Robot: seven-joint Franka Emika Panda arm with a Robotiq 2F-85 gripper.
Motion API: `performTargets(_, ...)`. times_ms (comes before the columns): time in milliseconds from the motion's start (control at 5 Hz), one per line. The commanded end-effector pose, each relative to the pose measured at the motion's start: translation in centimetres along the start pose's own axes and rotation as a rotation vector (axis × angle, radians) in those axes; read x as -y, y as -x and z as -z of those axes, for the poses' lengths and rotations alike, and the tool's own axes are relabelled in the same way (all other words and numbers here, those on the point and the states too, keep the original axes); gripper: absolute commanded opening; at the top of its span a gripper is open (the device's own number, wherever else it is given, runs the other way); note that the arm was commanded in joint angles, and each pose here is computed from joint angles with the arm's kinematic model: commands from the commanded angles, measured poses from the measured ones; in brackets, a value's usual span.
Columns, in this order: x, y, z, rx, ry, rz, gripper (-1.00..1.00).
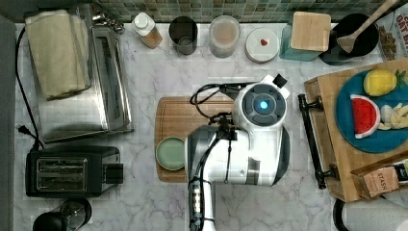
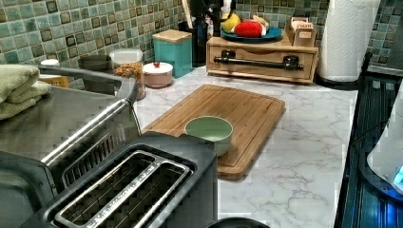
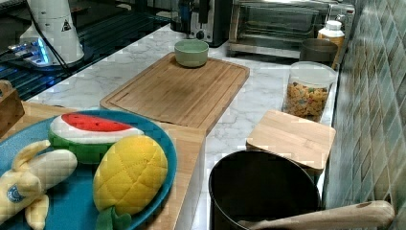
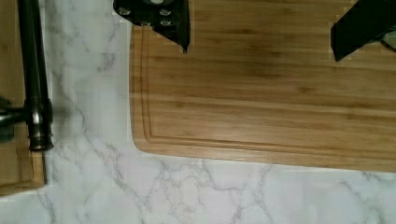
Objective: Open the drawer.
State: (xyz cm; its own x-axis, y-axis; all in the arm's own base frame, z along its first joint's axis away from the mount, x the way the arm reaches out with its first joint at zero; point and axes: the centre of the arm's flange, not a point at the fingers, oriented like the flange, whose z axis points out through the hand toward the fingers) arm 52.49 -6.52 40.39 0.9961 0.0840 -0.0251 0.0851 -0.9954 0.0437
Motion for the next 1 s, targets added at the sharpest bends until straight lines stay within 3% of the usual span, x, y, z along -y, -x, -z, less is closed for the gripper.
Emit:
performTargets(200, -10.3, 4.7, -1.1, -0.100, 0.092, 0.128, 1.00)
performTargets(400, -12.9, 5.0, -2.0, -0.079, 0.104, 0.183, 1.00)
performTargets(1000, -15.7, 5.8, -5.3, -0.146, 0.186, 0.240, 1.00)
